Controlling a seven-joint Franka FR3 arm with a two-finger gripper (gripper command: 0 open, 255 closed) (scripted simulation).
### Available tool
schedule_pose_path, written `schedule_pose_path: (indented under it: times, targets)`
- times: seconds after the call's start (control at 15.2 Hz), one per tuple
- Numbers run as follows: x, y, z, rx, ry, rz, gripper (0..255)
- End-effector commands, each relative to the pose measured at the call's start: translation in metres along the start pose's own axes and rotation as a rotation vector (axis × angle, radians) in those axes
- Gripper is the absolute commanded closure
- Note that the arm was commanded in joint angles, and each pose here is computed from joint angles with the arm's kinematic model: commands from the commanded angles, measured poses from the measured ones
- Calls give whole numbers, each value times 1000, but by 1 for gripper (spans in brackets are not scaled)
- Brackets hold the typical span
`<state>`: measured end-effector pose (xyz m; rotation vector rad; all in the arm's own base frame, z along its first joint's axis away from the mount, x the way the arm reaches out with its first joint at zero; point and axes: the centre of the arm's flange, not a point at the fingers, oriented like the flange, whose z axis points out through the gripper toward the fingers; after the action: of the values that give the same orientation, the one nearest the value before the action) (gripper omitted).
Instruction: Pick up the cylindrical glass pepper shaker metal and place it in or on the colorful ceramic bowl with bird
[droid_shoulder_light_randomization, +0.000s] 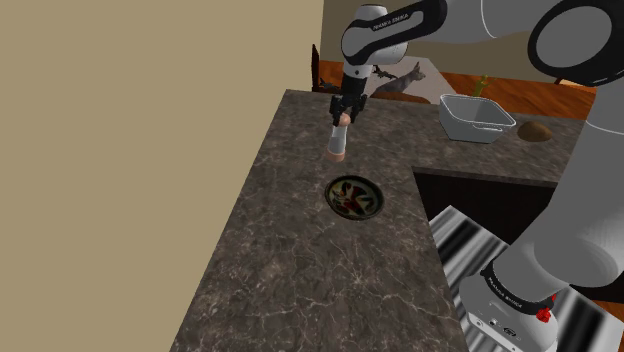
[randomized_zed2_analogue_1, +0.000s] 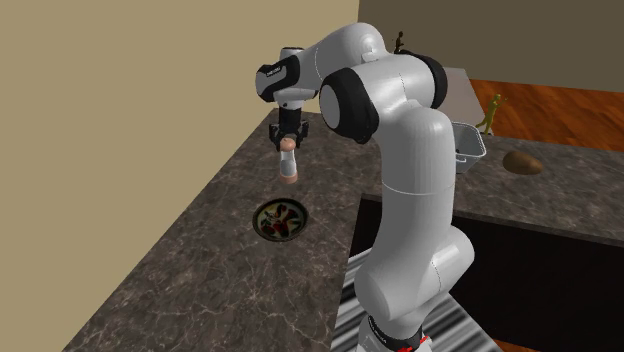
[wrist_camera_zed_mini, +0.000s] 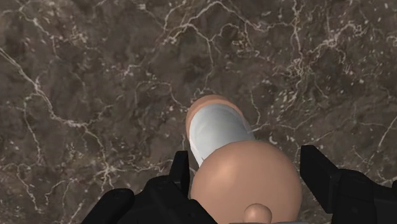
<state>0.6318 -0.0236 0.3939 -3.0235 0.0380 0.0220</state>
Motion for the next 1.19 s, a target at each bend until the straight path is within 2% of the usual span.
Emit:
schedule_pose_path:
  times: [0.0,0.46,1.12]
  targets:
    - [0,0,0,0,-1,0,255]
    - [0,0,0,0,-1,0,255]
    - [-1,-6,-52,0,-1,0,255]
